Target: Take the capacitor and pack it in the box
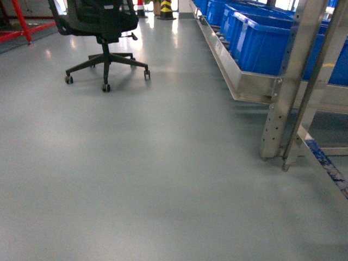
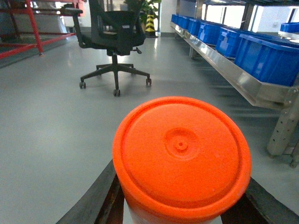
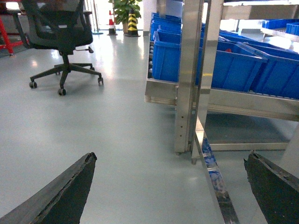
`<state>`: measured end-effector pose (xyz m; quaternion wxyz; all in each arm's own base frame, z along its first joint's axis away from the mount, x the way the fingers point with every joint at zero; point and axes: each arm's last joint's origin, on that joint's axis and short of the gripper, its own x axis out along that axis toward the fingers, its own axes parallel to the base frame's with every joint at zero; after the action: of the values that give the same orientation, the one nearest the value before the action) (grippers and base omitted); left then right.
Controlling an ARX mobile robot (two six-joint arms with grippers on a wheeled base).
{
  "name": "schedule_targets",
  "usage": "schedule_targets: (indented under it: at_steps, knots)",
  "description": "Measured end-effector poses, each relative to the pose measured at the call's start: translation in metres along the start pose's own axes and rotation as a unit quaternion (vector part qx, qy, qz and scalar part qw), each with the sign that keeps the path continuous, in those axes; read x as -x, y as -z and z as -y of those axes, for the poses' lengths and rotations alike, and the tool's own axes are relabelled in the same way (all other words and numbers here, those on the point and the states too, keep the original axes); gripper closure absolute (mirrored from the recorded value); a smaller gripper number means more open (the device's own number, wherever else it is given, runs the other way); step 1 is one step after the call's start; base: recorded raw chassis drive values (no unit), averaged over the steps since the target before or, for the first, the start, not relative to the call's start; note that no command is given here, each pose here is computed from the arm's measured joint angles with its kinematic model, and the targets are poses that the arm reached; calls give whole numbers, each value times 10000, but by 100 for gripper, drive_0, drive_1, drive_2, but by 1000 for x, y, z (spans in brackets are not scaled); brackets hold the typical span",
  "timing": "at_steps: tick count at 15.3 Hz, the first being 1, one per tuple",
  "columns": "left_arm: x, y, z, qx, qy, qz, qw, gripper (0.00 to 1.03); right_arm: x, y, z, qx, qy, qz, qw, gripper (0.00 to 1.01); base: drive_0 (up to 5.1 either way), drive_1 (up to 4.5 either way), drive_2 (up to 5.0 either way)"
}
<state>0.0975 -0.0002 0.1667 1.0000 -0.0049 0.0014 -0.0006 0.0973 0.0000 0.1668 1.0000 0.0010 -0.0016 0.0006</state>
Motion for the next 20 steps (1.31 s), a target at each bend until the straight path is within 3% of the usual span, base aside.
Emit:
schedule_targets:
  at_steps: [20]
  knots:
    - [0,0,0,0,2,4,10000,59,0,0,0,0,8,-8,10000,3,-504,241,241]
